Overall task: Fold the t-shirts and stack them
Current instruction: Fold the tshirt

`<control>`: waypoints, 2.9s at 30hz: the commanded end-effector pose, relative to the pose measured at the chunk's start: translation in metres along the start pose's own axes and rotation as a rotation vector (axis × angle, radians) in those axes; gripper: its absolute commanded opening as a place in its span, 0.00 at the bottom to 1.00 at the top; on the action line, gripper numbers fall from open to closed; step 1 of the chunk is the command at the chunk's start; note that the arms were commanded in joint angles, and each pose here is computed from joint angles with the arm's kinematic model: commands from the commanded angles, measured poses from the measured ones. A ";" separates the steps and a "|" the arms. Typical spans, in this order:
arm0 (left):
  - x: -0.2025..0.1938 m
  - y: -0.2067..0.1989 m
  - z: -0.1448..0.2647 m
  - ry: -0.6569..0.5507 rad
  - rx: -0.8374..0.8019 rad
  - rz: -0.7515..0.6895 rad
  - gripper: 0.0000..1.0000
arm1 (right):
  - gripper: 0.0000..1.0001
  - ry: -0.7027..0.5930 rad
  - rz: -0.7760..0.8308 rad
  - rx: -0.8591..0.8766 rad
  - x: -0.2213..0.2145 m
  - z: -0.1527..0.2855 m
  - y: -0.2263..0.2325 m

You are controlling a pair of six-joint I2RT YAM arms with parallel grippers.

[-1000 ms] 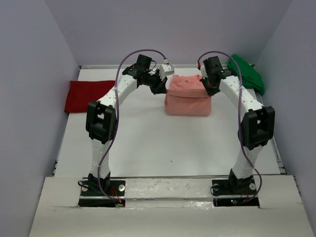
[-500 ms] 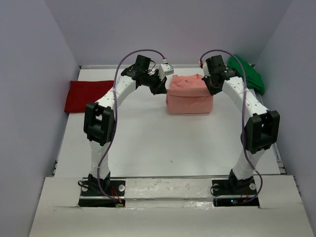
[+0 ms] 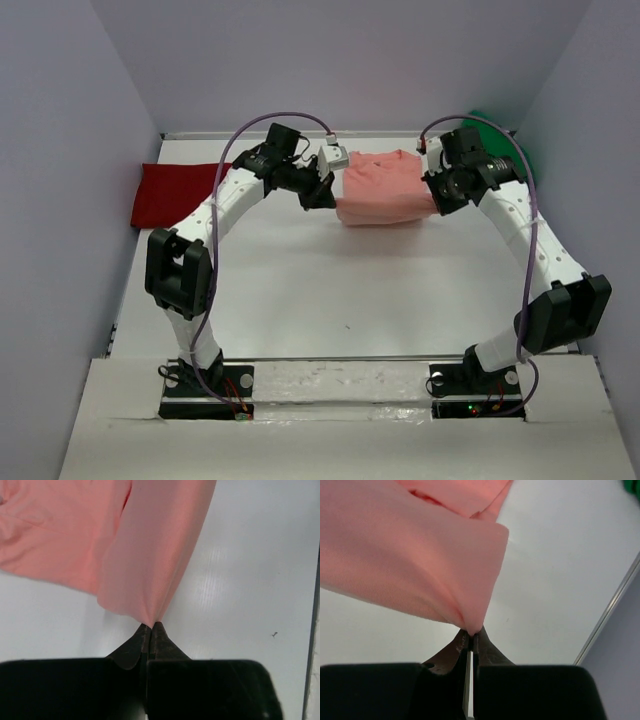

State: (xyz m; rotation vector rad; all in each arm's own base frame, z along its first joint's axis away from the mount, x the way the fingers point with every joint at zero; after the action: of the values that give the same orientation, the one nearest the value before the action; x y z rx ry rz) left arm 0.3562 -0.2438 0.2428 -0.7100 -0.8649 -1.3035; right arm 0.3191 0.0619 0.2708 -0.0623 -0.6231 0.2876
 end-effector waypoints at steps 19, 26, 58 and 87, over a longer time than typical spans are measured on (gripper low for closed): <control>-0.008 -0.084 0.015 0.051 -0.313 -0.120 0.00 | 0.00 0.151 0.108 0.272 -0.078 0.054 0.021; 0.016 -0.062 0.017 0.021 -0.190 -0.149 0.00 | 0.00 0.125 0.078 0.137 -0.062 0.038 0.008; 0.030 0.023 -0.027 -0.014 0.022 -0.132 0.00 | 0.00 0.084 0.020 -0.274 0.002 -0.049 -0.029; 0.013 0.115 -0.077 -0.063 0.134 -0.062 0.00 | 0.00 0.101 0.013 -0.497 0.036 -0.151 -0.050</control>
State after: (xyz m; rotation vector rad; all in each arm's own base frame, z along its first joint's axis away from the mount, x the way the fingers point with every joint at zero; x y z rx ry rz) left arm 0.4718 -0.3004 0.2004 -0.6134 -0.9623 -1.2820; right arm 0.4293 0.0462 0.1614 -0.4541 -0.5136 0.2186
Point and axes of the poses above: each gripper's point midway between its finger pads, its own z axis back along the fingers, its own y axis along the line the jaws close on, x = y × z, the point moved 6 cm from there along z, back along the fingers, and after that the axes turned 8 degrees about -z, right-handed, at the moved point
